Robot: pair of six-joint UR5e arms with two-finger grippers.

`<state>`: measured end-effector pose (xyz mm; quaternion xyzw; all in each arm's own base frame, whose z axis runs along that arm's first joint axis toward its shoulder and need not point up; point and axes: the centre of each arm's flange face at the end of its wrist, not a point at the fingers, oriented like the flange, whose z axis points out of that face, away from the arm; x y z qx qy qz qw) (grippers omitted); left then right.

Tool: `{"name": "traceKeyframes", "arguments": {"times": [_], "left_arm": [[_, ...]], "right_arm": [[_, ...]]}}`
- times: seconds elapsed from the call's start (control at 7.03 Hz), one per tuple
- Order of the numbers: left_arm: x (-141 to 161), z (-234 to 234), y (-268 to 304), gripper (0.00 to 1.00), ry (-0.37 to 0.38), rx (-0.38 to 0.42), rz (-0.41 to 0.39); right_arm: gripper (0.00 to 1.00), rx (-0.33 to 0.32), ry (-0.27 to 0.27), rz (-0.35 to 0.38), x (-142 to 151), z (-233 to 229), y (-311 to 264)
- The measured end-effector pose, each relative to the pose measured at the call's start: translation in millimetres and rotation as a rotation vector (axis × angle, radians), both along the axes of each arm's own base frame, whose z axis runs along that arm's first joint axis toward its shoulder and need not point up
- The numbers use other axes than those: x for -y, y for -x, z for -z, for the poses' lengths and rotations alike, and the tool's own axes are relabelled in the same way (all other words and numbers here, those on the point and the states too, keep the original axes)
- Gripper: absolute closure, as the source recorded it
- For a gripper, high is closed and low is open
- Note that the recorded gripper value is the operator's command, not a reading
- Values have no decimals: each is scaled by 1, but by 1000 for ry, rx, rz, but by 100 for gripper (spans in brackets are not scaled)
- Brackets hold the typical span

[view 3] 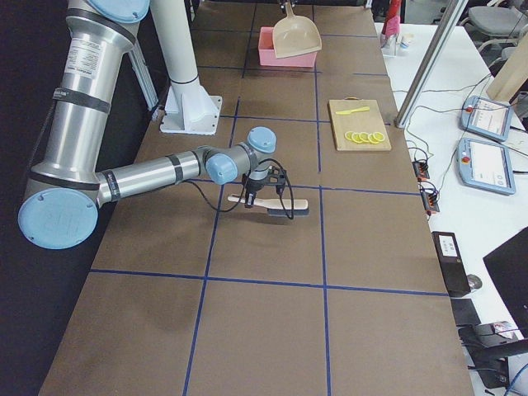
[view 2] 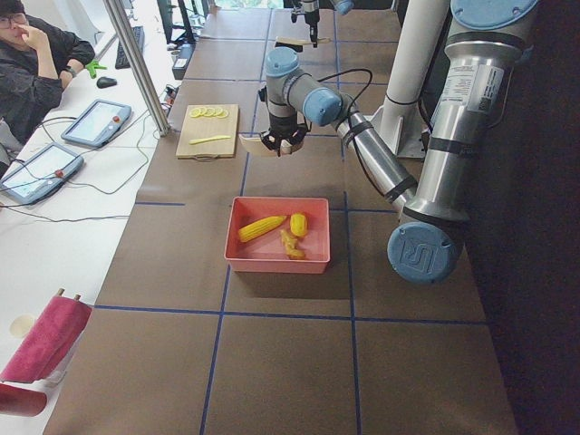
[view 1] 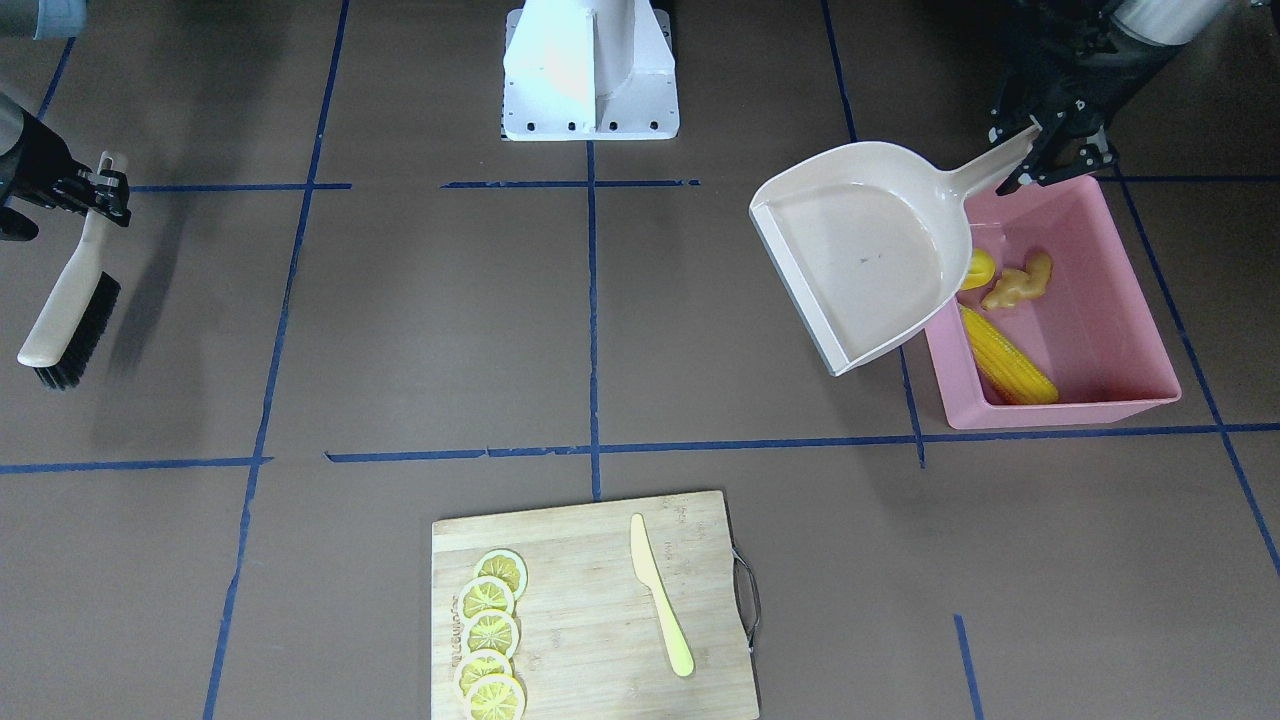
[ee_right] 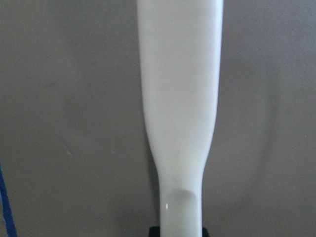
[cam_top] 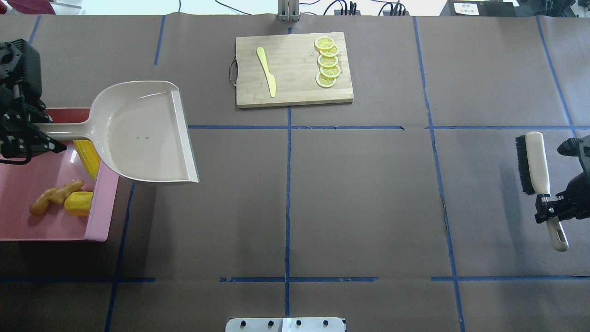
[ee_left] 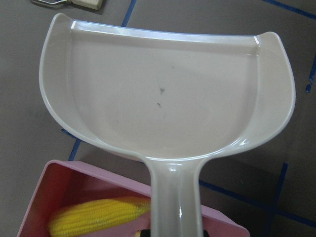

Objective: Sweep and dump trash into bin
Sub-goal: 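Raise the empty cream dustpan upright with the left gripper above the bin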

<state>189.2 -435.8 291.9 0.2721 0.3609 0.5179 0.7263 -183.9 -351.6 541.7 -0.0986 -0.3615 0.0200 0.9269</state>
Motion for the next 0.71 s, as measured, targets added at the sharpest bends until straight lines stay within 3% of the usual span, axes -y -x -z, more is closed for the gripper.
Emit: {"name": "traceKeyframes", "arguments": {"times": [0.71], "left_arm": [[10, 4, -83, 100, -8, -74, -59]], "right_arm": [[93, -7, 73, 12, 1, -30, 5]]}}
